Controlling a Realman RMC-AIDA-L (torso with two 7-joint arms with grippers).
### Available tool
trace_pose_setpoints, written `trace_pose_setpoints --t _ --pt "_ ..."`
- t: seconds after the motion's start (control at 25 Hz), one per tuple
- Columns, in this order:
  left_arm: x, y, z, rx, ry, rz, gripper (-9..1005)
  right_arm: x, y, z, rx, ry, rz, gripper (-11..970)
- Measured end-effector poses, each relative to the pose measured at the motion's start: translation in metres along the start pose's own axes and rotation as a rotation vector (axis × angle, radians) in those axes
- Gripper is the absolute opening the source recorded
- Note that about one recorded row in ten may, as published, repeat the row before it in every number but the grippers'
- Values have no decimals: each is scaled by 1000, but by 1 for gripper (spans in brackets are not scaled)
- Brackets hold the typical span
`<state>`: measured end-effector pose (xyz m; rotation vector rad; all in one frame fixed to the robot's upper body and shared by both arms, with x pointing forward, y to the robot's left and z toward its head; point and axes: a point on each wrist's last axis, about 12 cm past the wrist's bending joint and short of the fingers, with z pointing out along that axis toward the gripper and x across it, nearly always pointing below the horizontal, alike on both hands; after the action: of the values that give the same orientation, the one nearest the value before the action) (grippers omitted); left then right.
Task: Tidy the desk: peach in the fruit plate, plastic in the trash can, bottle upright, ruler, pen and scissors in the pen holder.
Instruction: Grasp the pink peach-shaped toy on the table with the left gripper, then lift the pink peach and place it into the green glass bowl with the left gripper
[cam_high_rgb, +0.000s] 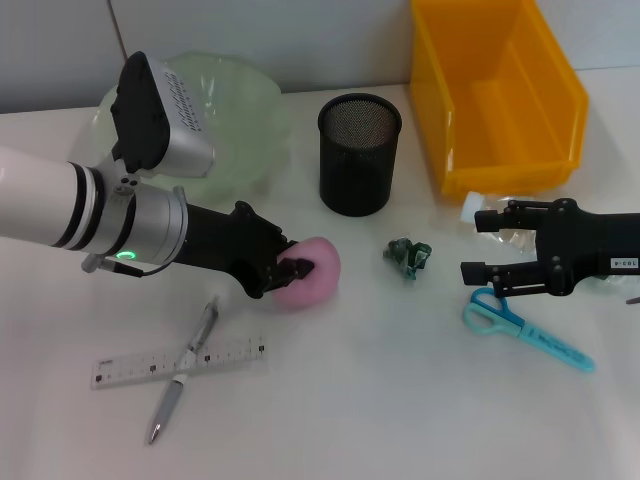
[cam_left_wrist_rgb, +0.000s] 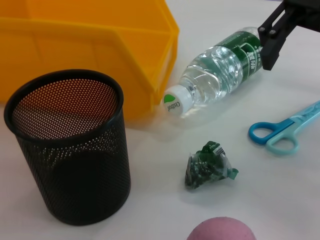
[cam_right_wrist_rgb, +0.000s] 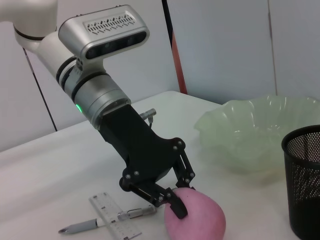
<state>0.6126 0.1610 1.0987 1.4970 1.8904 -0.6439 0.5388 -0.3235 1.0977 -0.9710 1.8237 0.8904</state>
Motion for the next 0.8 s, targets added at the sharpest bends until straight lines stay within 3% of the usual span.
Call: trace_pose_setpoints --t 0.72,0.8 --pt "-2 2 -2 -10 -24 -4 105 -1 0 1 -3 0 -4 835" --pt "-3 8 -18 -48 -93 -33 95 -2 -1 1 -2 0 -4 835"
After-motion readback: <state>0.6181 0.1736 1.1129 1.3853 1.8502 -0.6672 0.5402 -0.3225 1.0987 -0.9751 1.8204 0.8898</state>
